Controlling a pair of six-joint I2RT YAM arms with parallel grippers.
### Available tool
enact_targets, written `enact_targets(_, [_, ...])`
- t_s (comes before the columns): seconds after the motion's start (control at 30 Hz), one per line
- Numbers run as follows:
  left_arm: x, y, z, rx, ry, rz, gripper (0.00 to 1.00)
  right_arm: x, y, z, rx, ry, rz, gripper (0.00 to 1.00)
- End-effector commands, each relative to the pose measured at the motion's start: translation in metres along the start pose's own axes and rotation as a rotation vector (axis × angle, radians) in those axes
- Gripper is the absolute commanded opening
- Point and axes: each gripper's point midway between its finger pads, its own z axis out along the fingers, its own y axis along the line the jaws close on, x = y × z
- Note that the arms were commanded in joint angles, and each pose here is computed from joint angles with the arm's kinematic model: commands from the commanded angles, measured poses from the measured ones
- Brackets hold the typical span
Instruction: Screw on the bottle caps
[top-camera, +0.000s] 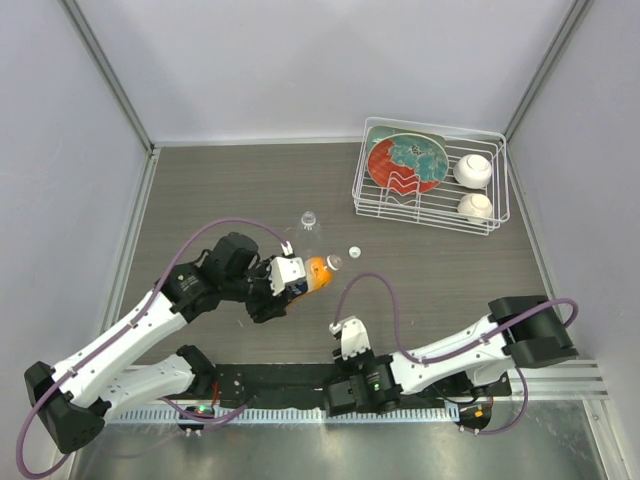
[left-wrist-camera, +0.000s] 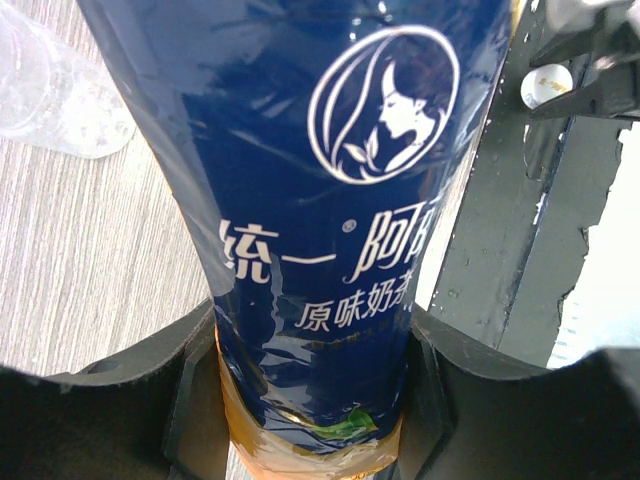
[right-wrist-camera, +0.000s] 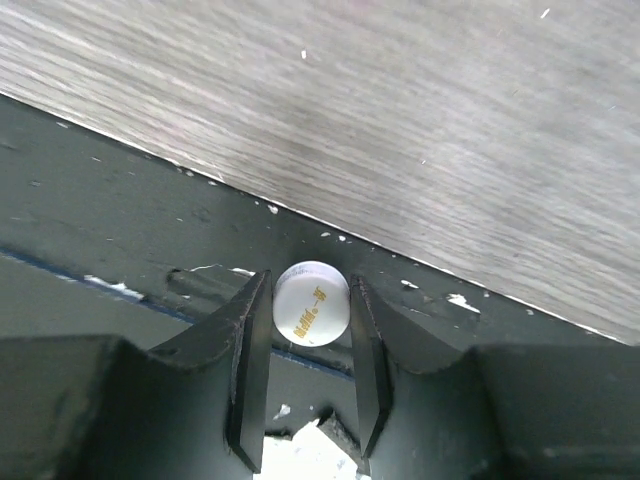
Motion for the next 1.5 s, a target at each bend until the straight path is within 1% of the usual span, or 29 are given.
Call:
enact_targets(0.0, [-0.023, 0.0, -0.012, -0.008, -0.066, 0.009, 0.05, -0.075, 0.003, -0.045, -0.065, -0.172, 0.102, 0.19])
enact_targets(0.03, [-0.023, 0.001, -0.012, -0.008, -0.067, 0.01, 0.05, -0.097, -0.001, -0.057, -0.078, -0.238, 0.133, 0.19])
enact_targets(0.1, [-0.024, 0.0, -0.012, -0.007, -0.07, 0.01, 0.05, -0.143, -0.013, -0.092, -0.154, -0.327, 0.209, 0.18])
enact_targets(0.17, [-0.025, -0.003, -0.013, 0.005, -0.079, 0.01, 0.05, -0.176, -0.027, -0.117, -0.191, -0.415, 0.259, 0.17])
enact_targets(0.2, [-0.026, -0.003, -0.014, 0.007, -0.082, 0.011, 0.05, -0.199, -0.039, -0.143, -0.248, -0.465, 0.276, 0.17])
enact_targets(0.23, [-0.026, -0.006, -0.014, 0.023, -0.089, 0.018, 0.05, -0.215, -0.045, -0.154, -0.272, -0.499, 0.308, 0.17])
enact_targets(0.27, [-0.028, -0.007, -0.015, 0.029, -0.099, 0.028, 0.04, -0.224, -0.049, -0.166, -0.304, -0.515, 0.311, 0.17])
enact_targets(0.3, [-0.03, -0.009, -0.017, 0.034, -0.118, 0.047, 0.04, -0.239, -0.058, -0.185, -0.328, -0.554, 0.279, 0.17])
enact_targets(0.33, [-0.031, -0.012, -0.017, 0.043, -0.13, 0.062, 0.04, -0.249, -0.064, -0.192, -0.332, -0.572, 0.28, 0.17])
enact_targets(0.43, [-0.041, -0.021, -0.023, 0.079, -0.209, 0.137, 0.04, -0.271, -0.067, -0.217, -0.37, -0.615, 0.192, 0.16])
enact_targets(0.47, [-0.047, -0.023, -0.025, 0.089, -0.243, 0.166, 0.04, -0.278, -0.065, -0.231, -0.411, -0.622, 0.181, 0.16])
enact_targets(0.53, [-0.051, -0.028, -0.031, 0.097, -0.286, 0.21, 0.04, -0.286, -0.061, -0.239, -0.428, -0.635, 0.11, 0.16])
enact_targets(0.57, [-0.054, -0.032, -0.033, 0.11, -0.314, 0.25, 0.04, -0.29, -0.053, -0.254, -0.501, -0.634, 0.085, 0.16])
enact_targets(0.63, [-0.056, -0.037, -0.037, 0.122, -0.351, 0.296, 0.03, -0.295, -0.042, -0.261, -0.531, -0.639, -0.001, 0.16])
enact_targets(0.67, [-0.061, -0.039, -0.039, 0.129, -0.38, 0.321, 0.03, -0.303, -0.04, -0.274, -0.565, -0.658, -0.015, 0.16])
enact_targets(0.7, [-0.062, -0.04, -0.039, 0.126, -0.395, 0.336, 0.03, -0.303, -0.031, -0.282, -0.615, -0.652, -0.052, 0.16])
enact_targets(0.73, [-0.065, -0.04, -0.042, 0.12, -0.415, 0.35, 0.02, -0.304, -0.027, -0.286, -0.627, -0.657, -0.102, 0.16])
enact_targets(0.77, [-0.07, -0.039, -0.044, 0.108, -0.434, 0.359, 0.02, -0.313, -0.024, -0.295, -0.64, -0.668, -0.113, 0.16])
enact_targets(0.8, [-0.072, -0.039, -0.044, 0.107, -0.439, 0.363, 0.02, -0.312, -0.015, -0.3, -0.681, -0.653, -0.153, 0.16])
enact_targets(0.87, [-0.075, -0.037, -0.044, 0.106, -0.438, 0.363, 0.01, -0.319, -0.005, -0.305, -0.695, -0.637, -0.218, 0.17])
enact_targets(0.9, [-0.078, -0.037, -0.047, 0.103, -0.444, 0.367, 0.01, -0.323, -0.004, -0.304, -0.691, -0.626, -0.235, 0.17])
enact_targets(0.93, [-0.078, -0.037, -0.047, 0.104, -0.442, 0.365, 0.01, -0.316, 0.0, -0.304, -0.72, -0.586, -0.276, 0.17])
enact_targets(0.97, [-0.079, -0.036, -0.048, 0.099, -0.446, 0.367, 0.01, -0.321, 0.008, -0.304, -0.728, -0.572, -0.304, 0.17])
enact_targets(1.0, [-0.08, -0.037, -0.048, 0.098, -0.453, 0.371, 0.01, -0.324, 0.007, -0.3, -0.721, -0.558, -0.31, 0.17])
enact_targets(1.03, [-0.081, -0.037, -0.049, 0.096, -0.457, 0.375, 0.01, -0.316, 0.011, -0.298, -0.748, -0.515, -0.344, 0.17])
enact_targets(1.07, [-0.082, -0.037, -0.051, 0.091, -0.468, 0.382, 0.01, -0.319, 0.01, -0.304, -0.761, -0.517, -0.35, 0.17])
enact_targets(1.13, [-0.081, -0.037, -0.052, 0.086, -0.473, 0.383, 0.01, -0.314, 0.013, -0.297, -0.772, -0.466, -0.387, 0.17])
enact_targets(1.27, [-0.083, -0.038, -0.053, 0.083, -0.487, 0.378, 0.01, -0.306, 0.018, -0.298, -0.82, -0.421, -0.419, 0.16])
enact_targets(1.47, [-0.089, -0.036, -0.051, 0.082, -0.509, 0.346, 0.01, -0.299, 0.025, -0.293, -0.845, -0.388, -0.437, 0.16])
